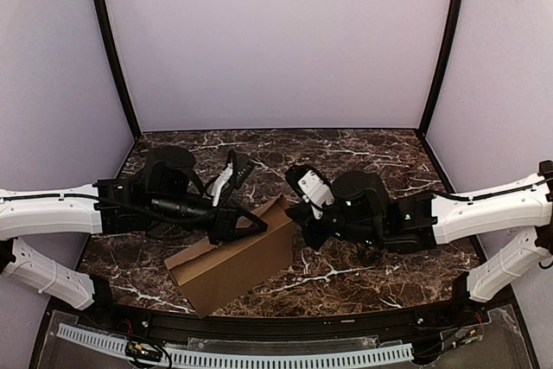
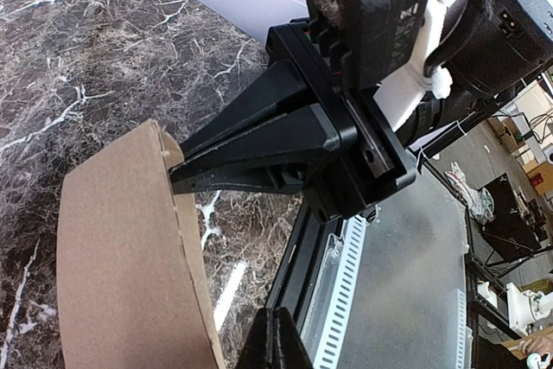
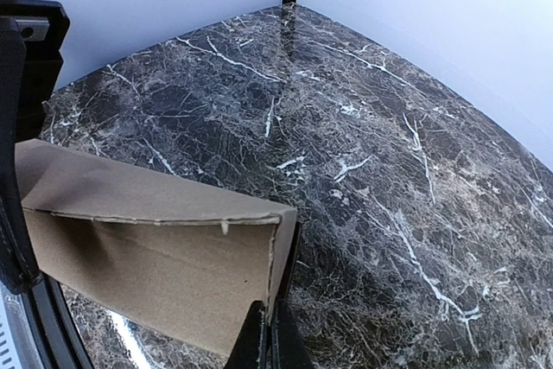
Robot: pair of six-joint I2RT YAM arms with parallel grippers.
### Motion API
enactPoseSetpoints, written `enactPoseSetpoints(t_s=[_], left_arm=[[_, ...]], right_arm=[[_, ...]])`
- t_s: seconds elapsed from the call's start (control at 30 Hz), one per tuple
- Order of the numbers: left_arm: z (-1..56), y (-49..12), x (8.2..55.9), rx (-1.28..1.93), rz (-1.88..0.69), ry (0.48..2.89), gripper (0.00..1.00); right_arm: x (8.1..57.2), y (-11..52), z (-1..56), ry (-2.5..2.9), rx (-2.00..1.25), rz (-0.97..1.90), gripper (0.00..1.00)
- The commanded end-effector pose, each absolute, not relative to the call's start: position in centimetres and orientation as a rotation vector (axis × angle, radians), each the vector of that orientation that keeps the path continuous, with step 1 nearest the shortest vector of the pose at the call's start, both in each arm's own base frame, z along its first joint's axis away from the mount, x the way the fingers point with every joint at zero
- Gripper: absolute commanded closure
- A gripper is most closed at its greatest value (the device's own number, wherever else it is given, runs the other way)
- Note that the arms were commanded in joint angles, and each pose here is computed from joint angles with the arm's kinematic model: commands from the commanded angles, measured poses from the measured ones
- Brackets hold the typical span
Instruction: Fold the paper box
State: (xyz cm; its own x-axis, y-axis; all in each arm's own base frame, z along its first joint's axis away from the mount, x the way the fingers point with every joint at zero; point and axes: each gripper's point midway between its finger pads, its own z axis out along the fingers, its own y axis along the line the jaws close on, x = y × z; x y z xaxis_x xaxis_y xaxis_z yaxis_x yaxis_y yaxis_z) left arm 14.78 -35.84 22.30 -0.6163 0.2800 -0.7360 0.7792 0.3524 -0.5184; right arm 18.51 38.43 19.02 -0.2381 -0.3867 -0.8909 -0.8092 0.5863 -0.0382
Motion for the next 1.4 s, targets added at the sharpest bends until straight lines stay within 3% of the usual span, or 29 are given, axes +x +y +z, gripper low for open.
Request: enactPoseSetpoints(t_s=[0.0, 0.07, 0.2, 0.4, 0.6, 0.77, 0.97, 1.07, 1.17, 1.37], left_arm=[[12.7, -32.2, 13.9, 0.911, -1.003, 2.444, 0.99], [11.8, -31.9, 13.7, 0.903, -1.002, 2.466, 0.99], [10.1, -31.3, 13.1, 0.878, -1.004, 2.506, 0.99], [8.7, -30.6, 12.8, 0.860, -0.989, 2.530, 0.99], [7.7, -30.5, 12.5, 0.858, -0.992, 2.537, 0.99], [6.9, -30.5, 12.2, 0.861, -0.991, 2.553, 0.99], [6.9, -30.6, 12.0, 0.884, -0.981, 2.553, 0.99], [7.0, -30.5, 12.0, 0.889, -0.964, 2.556, 0.99], [7.1, -30.5, 12.0, 0.894, -0.960, 2.556, 0.99], [6.9, -30.4, 12.0, 0.899, -0.946, 2.562, 0.99]], right_arm=[[14.1, 35.2, 8.8, 2.121, -1.239, 0.453, 1.00], [14.1, 35.1, 9.0, 2.121, -1.225, 0.465, 1.00], [14.1, 35.1, 10.6, 2.090, -1.198, 0.500, 0.87], [13.7, 35.1, 14.2, 2.017, -1.187, 0.571, 0.56], [14.5, 35.0, 21.1, 1.862, -1.111, 0.603, 0.52], [16.9, 36.0, 27.5, 1.758, -0.987, 0.554, 0.64], [19.4, 38.8, 30.9, 1.715, -0.939, 0.519, 1.00], [20.0, 40.1, 30.7, 1.705, -0.937, 0.534, 1.00], [20.3, 40.8, 27.0, 1.764, -0.954, 0.561, 1.00], [18.1, 37.4, 11.4, 2.152, -0.953, 0.520, 1.00]])
